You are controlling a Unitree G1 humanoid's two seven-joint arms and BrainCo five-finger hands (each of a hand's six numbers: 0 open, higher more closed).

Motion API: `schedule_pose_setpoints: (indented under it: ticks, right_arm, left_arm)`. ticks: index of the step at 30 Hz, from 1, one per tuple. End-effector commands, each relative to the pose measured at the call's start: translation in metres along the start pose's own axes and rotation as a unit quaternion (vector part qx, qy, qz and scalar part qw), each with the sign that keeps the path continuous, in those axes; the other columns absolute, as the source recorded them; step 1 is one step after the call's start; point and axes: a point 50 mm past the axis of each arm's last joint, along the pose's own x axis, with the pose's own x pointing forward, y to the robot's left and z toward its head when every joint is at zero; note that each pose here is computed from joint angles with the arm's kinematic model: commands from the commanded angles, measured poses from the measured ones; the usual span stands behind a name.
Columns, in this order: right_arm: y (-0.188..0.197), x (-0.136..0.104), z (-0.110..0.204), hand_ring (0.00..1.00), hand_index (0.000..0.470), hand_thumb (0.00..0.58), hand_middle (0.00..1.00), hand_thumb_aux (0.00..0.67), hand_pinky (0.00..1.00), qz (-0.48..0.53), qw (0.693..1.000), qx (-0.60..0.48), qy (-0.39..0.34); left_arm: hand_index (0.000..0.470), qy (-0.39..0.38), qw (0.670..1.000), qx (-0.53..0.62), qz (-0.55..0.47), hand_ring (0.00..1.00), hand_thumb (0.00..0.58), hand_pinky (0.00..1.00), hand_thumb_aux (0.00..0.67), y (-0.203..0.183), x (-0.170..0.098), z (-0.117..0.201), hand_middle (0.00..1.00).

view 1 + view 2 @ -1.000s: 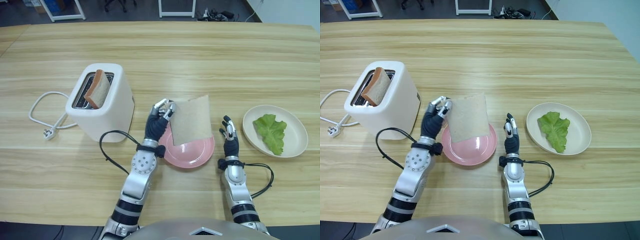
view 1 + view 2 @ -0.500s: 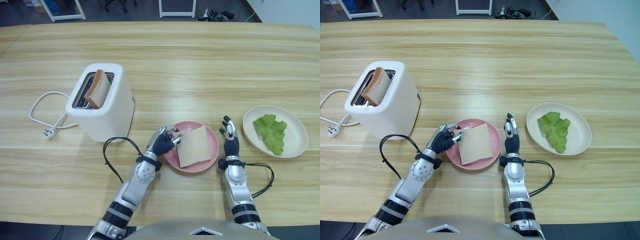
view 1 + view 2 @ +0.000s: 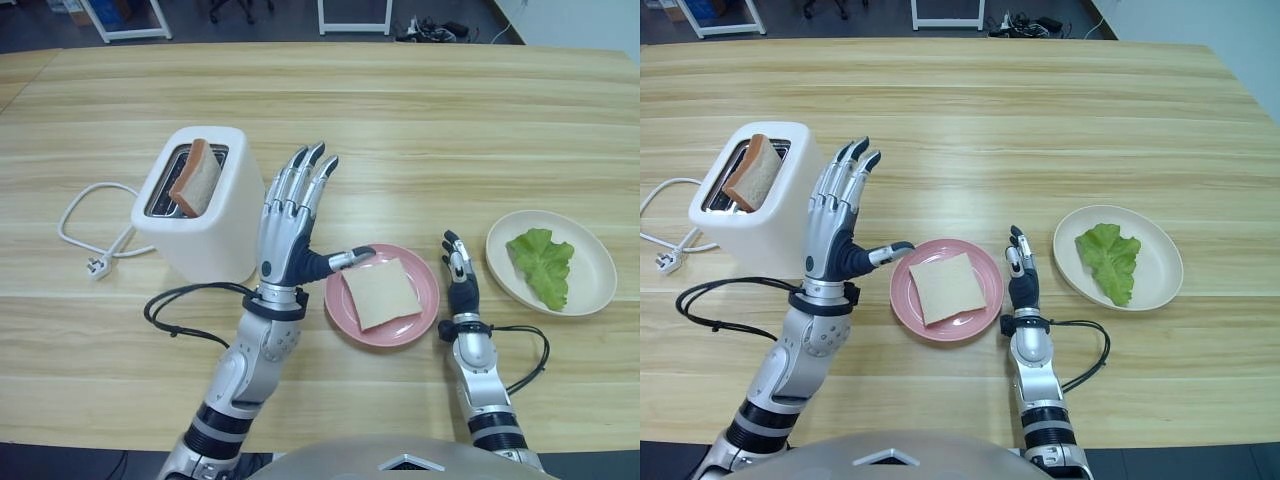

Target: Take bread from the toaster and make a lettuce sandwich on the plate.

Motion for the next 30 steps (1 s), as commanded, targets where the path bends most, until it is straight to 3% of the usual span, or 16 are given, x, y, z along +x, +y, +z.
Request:
schedule_pose_setpoints:
  ticks: [1,3,5,8,11,16,22,23,24,25,26,30]
  right_arm:
    - [-0.046,-0.004,0.091,0.00,0.000,0.000,0.00,0.000,0.00,-0.011,0.967,-0.126,-0.221]
    - [-0.075,-0.006,0.118,0.00,0.000,0.000,0.00,0.000,0.00,-0.055,0.929,-0.252,-0.263]
    - [-0.105,-0.001,0.122,0.00,0.000,0.000,0.00,0.000,0.00,-0.101,0.873,-0.411,-0.241]
    - [-0.150,0.017,0.094,0.00,0.000,0.000,0.00,0.000,0.00,-0.119,0.778,-0.603,-0.131]
    - [-0.175,0.026,0.052,0.00,0.000,0.000,0.00,0.000,0.00,-0.074,0.713,-0.696,-0.027]
    - [-0.188,0.027,0.001,0.00,0.000,0.000,0.00,0.000,0.00,-0.002,0.667,-0.742,0.060]
    - [-0.184,0.031,-0.023,0.00,0.000,0.000,0.00,0.000,0.00,0.042,0.665,-0.741,0.084]
    - [-0.183,0.032,-0.024,0.00,0.129,0.275,0.00,0.184,0.00,0.044,0.665,-0.741,0.083]
    - [-0.183,0.033,-0.024,0.00,0.282,0.487,0.00,0.402,0.00,0.044,0.666,-0.740,0.082]
    - [-0.184,0.034,-0.024,0.00,0.400,0.567,0.00,0.570,0.00,0.041,0.666,-0.741,0.080]
    - [-0.184,0.035,-0.022,0.00,0.470,0.580,0.00,0.670,0.00,0.038,0.666,-0.741,0.076]
    - [-0.184,0.039,-0.012,0.00,0.470,0.580,0.00,0.670,0.00,0.024,0.669,-0.741,0.054]
  left_arm:
    - [0.000,0.181,0.948,-0.259,-0.037,0.00,0.000,0.00,0.000,-0.023,-0.026,-0.050,0.00]
    - [0.000,0.195,0.941,-0.275,-0.026,0.00,0.000,0.00,0.000,-0.022,-0.031,-0.058,0.00]
    - [0.000,0.195,0.940,-0.279,-0.025,0.00,0.000,0.00,0.000,-0.023,-0.032,-0.061,0.00]
    - [0.000,0.194,0.939,-0.282,-0.029,0.00,0.000,0.00,0.000,-0.026,-0.034,-0.062,0.00]
    - [0.000,0.193,0.941,-0.277,-0.031,0.00,0.000,0.00,0.000,-0.028,-0.036,-0.062,0.00]
    - [0.000,0.198,0.940,-0.275,-0.034,0.00,0.000,0.00,0.000,-0.030,-0.038,-0.064,0.00]
    - [0.000,0.205,0.941,-0.268,-0.038,0.00,0.000,0.00,0.000,-0.032,-0.040,-0.066,0.00]
    - [0.000,0.206,0.941,-0.267,-0.039,0.00,0.000,0.00,0.000,-0.033,-0.041,-0.066,0.00]
    - [0.000,0.207,0.941,-0.266,-0.039,0.00,0.000,0.00,0.000,-0.033,-0.041,-0.066,0.00]
    - [0.000,0.208,0.940,-0.266,-0.040,0.00,0.000,0.00,0.000,-0.034,-0.041,-0.066,0.00]
    - [0.000,0.209,0.940,-0.265,-0.040,0.00,0.000,0.00,0.000,-0.034,-0.042,-0.067,0.00]
    - [0.000,0.212,0.941,-0.262,-0.040,0.00,0.000,0.00,0.000,-0.035,-0.043,-0.067,0.00]
